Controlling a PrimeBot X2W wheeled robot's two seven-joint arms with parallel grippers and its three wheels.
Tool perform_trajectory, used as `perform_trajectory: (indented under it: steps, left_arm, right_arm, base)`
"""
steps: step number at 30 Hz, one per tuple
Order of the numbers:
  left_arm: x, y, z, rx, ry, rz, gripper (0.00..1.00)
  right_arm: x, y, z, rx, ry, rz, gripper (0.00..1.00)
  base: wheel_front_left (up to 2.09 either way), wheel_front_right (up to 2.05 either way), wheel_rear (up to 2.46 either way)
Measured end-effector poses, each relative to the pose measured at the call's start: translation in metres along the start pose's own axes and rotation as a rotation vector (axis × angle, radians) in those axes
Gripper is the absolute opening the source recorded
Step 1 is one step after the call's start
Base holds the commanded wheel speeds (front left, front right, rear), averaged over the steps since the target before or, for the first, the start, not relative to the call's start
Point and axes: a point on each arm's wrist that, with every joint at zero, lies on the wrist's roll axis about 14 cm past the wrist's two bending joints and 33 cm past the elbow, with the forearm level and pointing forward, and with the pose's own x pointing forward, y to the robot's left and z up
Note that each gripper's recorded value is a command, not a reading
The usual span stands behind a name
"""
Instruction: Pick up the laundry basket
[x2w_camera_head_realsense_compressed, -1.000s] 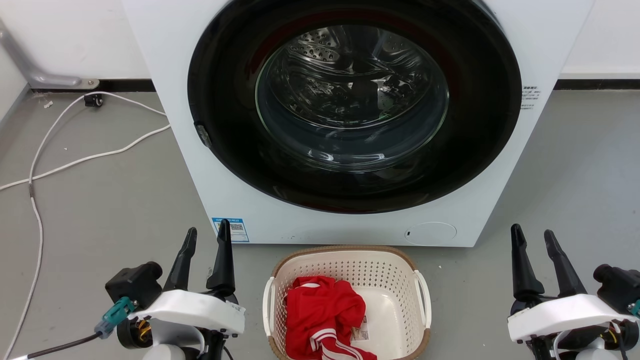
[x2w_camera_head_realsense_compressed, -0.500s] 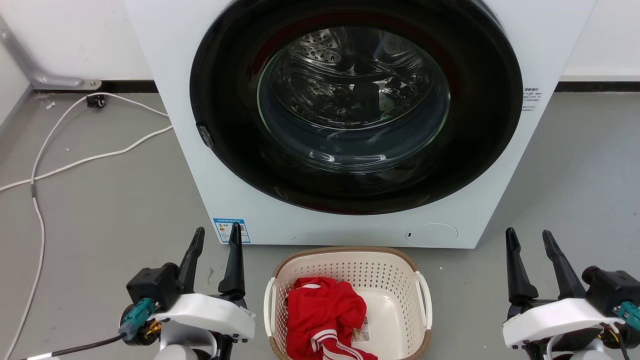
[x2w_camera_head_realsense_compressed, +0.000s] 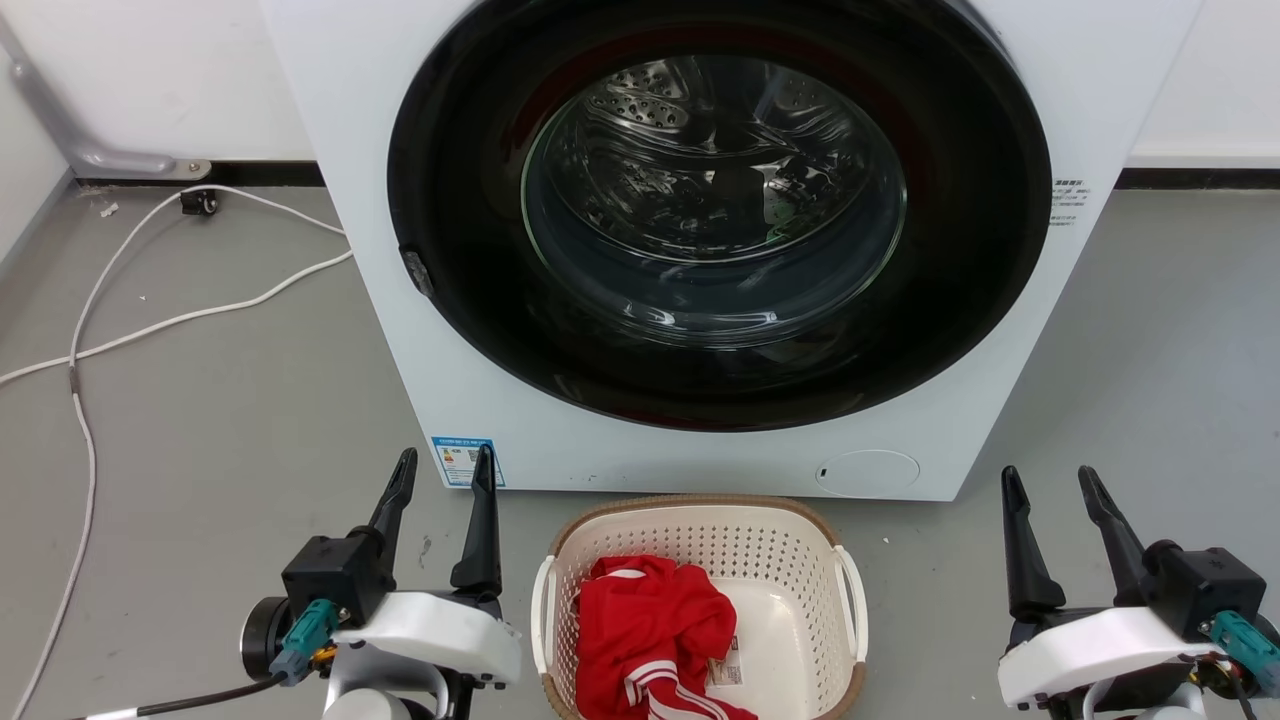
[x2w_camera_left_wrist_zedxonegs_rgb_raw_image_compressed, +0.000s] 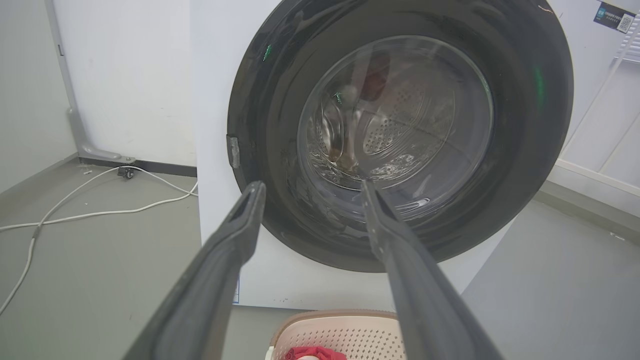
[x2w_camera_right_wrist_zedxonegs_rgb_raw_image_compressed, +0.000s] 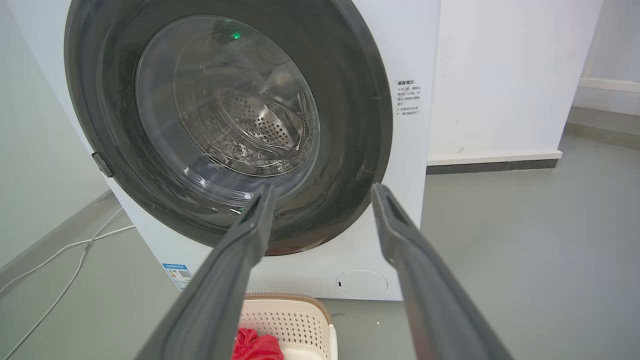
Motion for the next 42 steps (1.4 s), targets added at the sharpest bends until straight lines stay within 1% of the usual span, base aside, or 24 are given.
perform_trajectory:
  steps: [4,21,42]
  left_arm:
    - [-0.0003,-0.0034,-0.0010,0.027,-0.002,-0.012,1.00]
    - [-0.0006,-0.0021,-0.0035,0.115,-0.009,-0.013,1.00]
    - [0.0004,-0.0005,-0.0092,0.104,0.008,-0.007,1.00]
  right_arm:
    - [-0.0005,0.0010,0.0005,-0.035,-0.006,0.007,1.00]
    - [-0.0012,0.0009,-0.0001,-0.097,-0.015,0.016,1.00]
    - [-0.0016,-0.0032,-0.0031,-0.080,-0.008,0.002,1.00]
  base:
    - [0.00,0.00,0.00]
    - [0.00,0.00,0.00]
    - [0.00,0.00,0.00]
